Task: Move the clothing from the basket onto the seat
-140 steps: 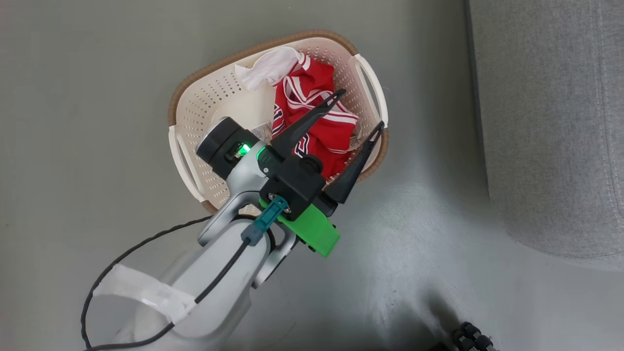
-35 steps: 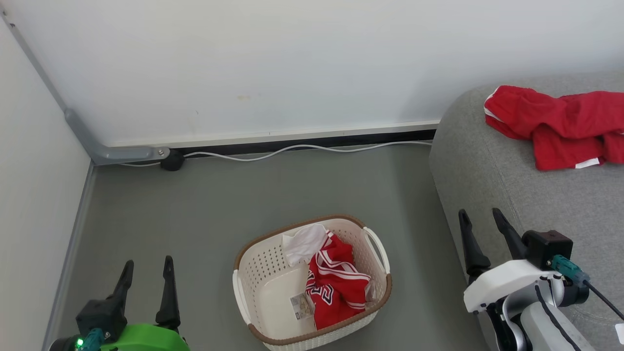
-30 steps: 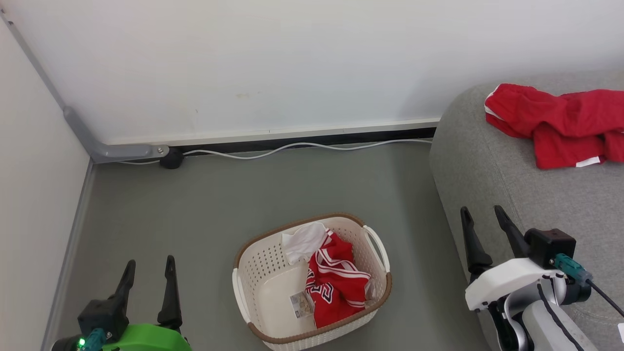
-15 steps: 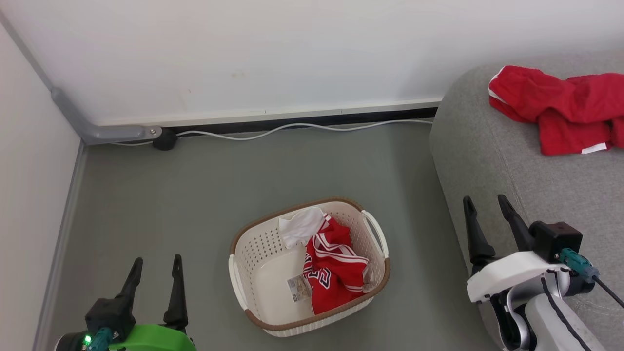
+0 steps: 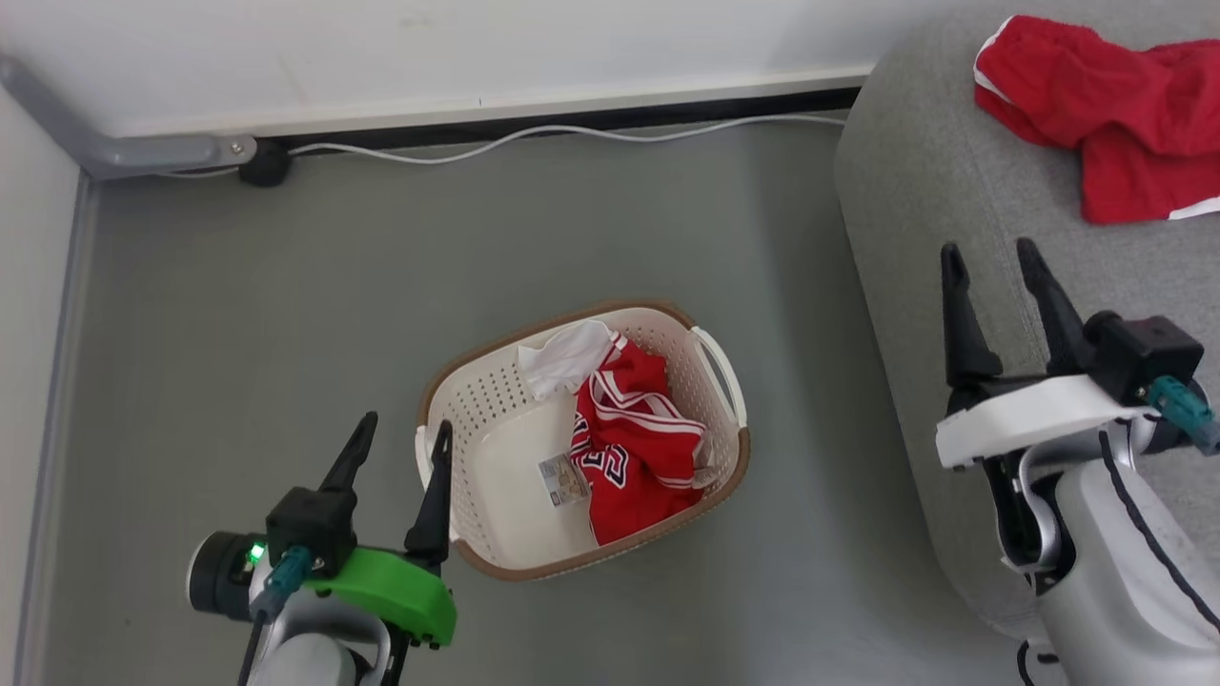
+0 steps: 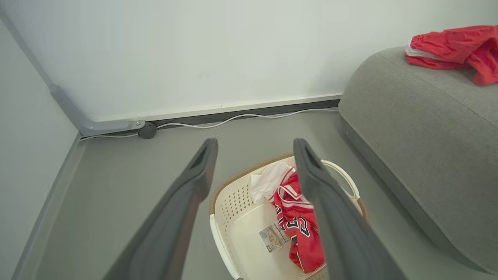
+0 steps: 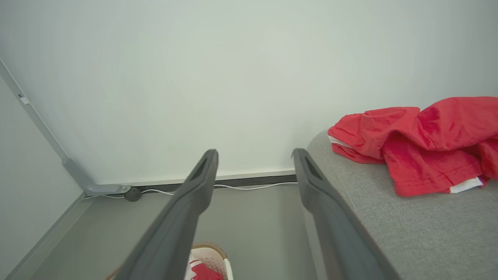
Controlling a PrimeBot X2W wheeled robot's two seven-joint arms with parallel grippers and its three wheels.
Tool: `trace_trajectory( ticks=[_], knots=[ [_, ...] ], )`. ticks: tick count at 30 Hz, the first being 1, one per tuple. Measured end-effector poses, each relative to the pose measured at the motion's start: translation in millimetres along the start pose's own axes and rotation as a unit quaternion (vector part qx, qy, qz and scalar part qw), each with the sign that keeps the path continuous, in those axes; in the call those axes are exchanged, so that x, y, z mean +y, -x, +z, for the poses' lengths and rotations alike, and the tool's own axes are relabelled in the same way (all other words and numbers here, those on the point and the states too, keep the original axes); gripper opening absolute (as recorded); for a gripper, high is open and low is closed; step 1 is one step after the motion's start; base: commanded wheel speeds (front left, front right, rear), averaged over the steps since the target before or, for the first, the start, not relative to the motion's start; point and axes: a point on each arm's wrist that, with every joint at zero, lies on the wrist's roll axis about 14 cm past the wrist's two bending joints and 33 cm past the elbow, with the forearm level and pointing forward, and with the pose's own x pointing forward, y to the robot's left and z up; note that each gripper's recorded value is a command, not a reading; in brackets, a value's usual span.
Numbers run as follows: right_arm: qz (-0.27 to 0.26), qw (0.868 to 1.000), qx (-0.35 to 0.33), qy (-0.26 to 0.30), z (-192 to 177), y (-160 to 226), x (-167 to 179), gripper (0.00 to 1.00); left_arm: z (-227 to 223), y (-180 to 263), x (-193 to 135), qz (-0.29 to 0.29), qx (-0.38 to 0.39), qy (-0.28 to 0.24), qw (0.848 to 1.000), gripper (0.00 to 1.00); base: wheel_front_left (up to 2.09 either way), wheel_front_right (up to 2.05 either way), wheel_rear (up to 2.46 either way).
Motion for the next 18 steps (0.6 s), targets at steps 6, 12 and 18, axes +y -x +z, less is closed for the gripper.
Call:
trace_trajectory(
  ticks=[6, 12, 18],
  knots=[
    [-0.007, 0.999, -0.031, 0.007, 15, -37, -8, 1.0, -26, -32, -26, -0.05, 0.043, 0.009, 0.998, 1.0, 0.0, 0.0, 0.0],
    [-0.011, 0.999, -0.049, 0.011, 21, -66, -15, 1.0, -60, -51, -41, -0.09, 0.093, -0.001, 0.992, 1.0, 0.0, 0.0, 0.0],
    [-0.013, 0.998, -0.062, 0.02, 22, -93, -23, 1.0, -88, -71, -49, -0.114, 0.131, 0.003, 0.985, 1.0, 0.0, 0.0, 0.0]
  ],
)
